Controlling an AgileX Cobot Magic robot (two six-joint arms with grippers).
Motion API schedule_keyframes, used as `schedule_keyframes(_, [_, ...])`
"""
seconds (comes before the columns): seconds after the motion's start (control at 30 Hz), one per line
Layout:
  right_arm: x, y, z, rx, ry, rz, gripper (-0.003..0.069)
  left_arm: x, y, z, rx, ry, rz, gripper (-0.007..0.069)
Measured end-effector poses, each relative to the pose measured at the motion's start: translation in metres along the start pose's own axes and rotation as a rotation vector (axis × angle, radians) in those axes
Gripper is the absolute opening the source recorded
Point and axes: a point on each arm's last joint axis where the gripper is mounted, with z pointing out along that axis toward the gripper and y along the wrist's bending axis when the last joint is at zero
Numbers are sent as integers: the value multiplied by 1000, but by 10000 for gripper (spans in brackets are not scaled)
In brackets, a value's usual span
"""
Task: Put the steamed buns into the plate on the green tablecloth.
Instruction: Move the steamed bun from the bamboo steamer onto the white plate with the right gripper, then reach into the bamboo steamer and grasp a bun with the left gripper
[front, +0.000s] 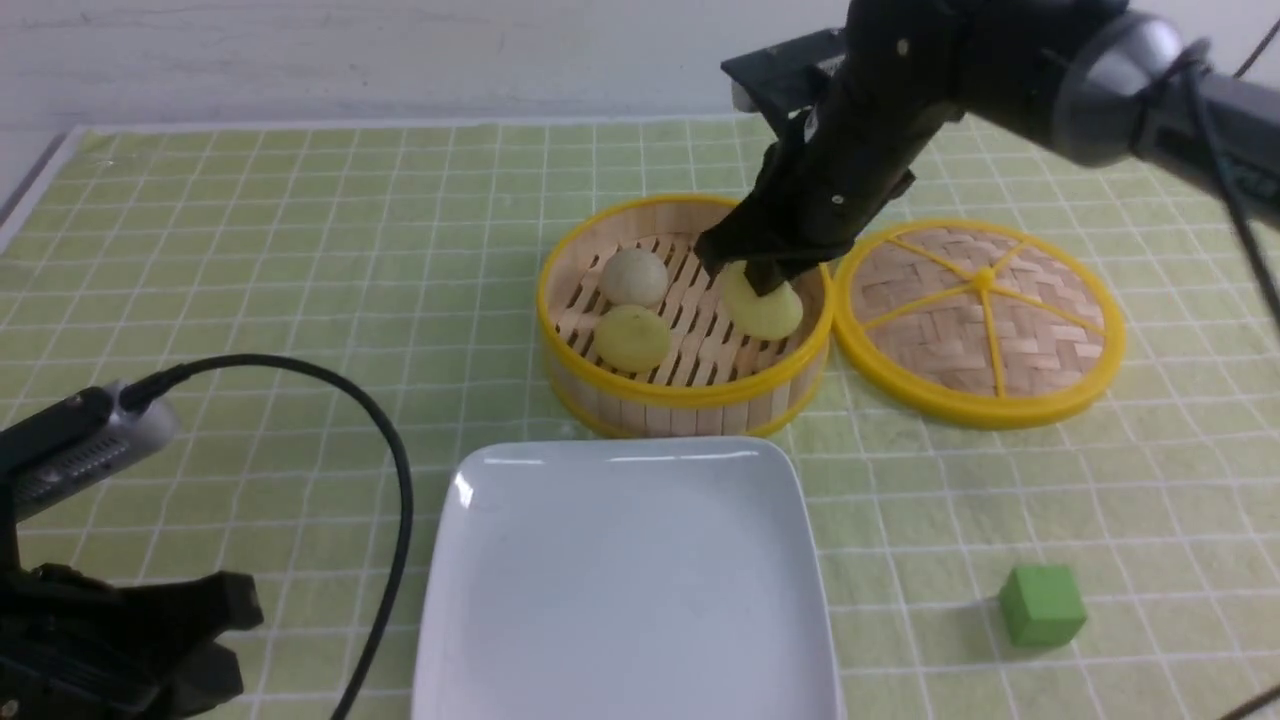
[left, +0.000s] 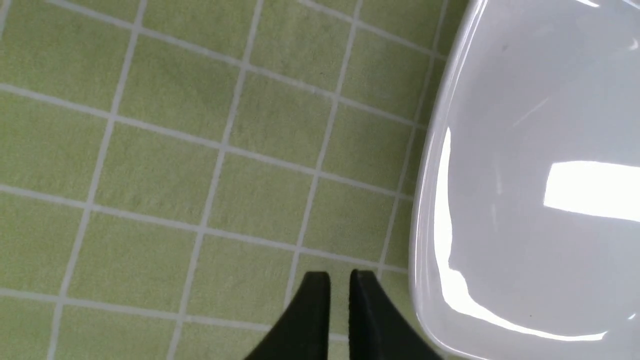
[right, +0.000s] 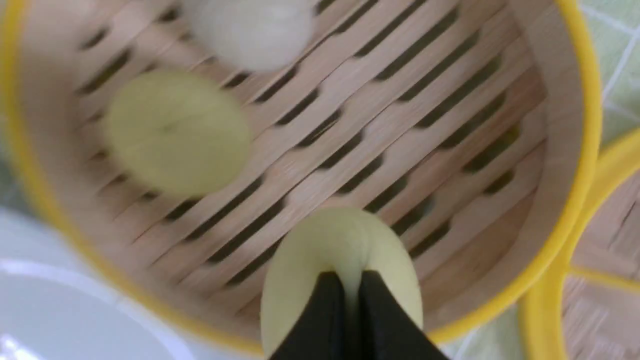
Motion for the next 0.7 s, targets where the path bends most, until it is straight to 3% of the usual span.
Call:
schedule_keyframes(0.13, [52,45,5,-46,102,47,27,-1,0,0,2,-9,0,99])
schedule_keyframes(0.27, [87,60,51,-44,127,60,82,-2,0,0,5,-21,12,106])
schedule_keyframes(0.4, [93,63,68,-44,118,69,233,-2,-1,0,5,-27,41,108])
schedule_keyframes(0.47, [80,65,52,-46,126,63,377,-3,-1,0,6,-28,45,109])
schedule_keyframes(0.53, [70,65,29,-44,150,33,428,-3,-1,0,8,-38,45,110])
schedule_keyframes(0.6, [64,66,5,-41,155,7,427,-5,-1,0,12,-50,44,109])
schedule_keyframes(0.63, [62,67,-28,-44,170,-19,361,-6,-2,0,15,-65,44,111])
schedule_keyframes(0.7, [64,67,-47,-47,165,-24,296,-8,-3,0,15,-64,48,109])
